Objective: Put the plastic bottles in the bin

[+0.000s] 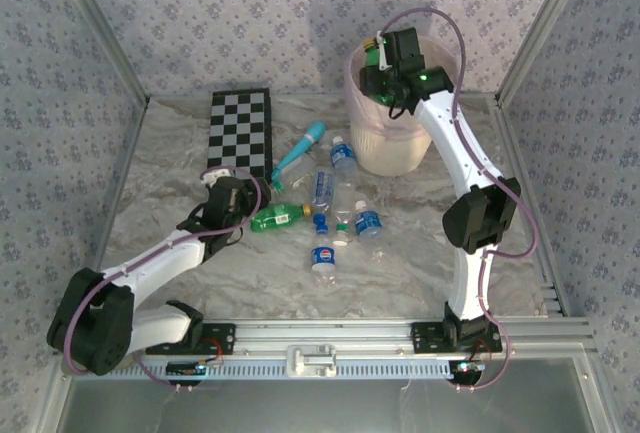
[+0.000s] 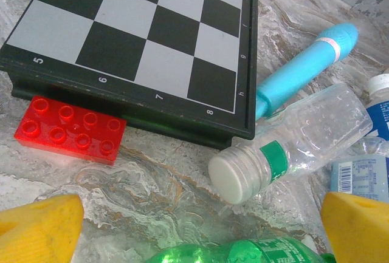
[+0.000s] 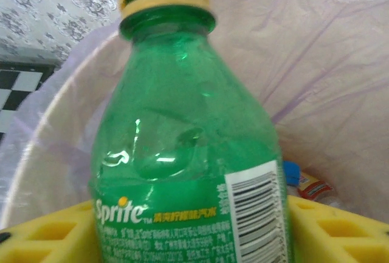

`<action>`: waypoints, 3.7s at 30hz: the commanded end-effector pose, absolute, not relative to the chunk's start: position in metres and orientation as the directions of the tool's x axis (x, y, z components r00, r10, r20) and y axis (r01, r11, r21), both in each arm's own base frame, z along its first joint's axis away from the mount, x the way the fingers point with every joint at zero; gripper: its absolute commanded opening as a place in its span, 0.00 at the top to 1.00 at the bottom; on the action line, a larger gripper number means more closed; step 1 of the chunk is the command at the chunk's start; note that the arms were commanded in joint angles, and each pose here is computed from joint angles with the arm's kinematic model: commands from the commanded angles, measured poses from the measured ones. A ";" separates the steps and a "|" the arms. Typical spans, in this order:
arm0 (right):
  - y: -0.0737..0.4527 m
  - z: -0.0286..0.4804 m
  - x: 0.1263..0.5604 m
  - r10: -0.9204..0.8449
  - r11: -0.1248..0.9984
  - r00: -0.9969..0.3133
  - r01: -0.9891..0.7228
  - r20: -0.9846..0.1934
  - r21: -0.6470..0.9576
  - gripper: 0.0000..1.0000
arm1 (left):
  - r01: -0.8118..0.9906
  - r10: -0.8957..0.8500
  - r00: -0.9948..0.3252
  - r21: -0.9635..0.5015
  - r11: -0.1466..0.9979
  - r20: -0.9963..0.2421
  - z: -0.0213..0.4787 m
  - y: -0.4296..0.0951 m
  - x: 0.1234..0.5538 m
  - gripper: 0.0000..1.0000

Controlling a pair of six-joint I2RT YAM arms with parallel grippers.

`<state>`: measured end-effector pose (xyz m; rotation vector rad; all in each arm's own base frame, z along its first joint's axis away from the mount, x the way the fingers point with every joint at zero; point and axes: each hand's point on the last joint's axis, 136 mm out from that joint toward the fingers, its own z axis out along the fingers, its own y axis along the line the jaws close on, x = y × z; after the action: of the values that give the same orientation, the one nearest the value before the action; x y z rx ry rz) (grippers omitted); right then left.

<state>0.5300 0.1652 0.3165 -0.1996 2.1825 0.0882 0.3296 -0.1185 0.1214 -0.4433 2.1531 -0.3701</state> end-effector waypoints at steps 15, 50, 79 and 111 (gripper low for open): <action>0.175 0.391 0.503 -0.040 0.968 -0.436 -0.238 -0.899 0.073 0.00 | -0.076 -0.341 -0.598 -0.373 0.925 -0.725 0.123 -0.128 0.335 0.00; 0.072 0.281 0.358 0.333 0.923 -0.446 -0.027 -0.831 0.384 0.00 | 0.065 -0.099 -0.880 -0.324 0.944 -0.464 0.060 -0.200 0.295 0.00; 0.086 0.275 0.363 0.369 0.890 -0.483 -0.062 -0.794 0.451 0.00 | 0.152 0.072 -0.910 -0.169 0.974 -0.408 0.035 -0.214 0.246 0.09; 0.309 0.279 0.303 0.122 0.525 -0.533 -0.681 -0.837 0.510 0.03 | 0.053 -0.628 -0.372 -0.691 0.721 -0.684 0.269 -0.167 0.343 0.42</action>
<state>0.3104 0.2874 0.2771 -0.4277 1.9207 1.0316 0.3386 -0.1697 0.2256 -0.4106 1.9706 -0.6706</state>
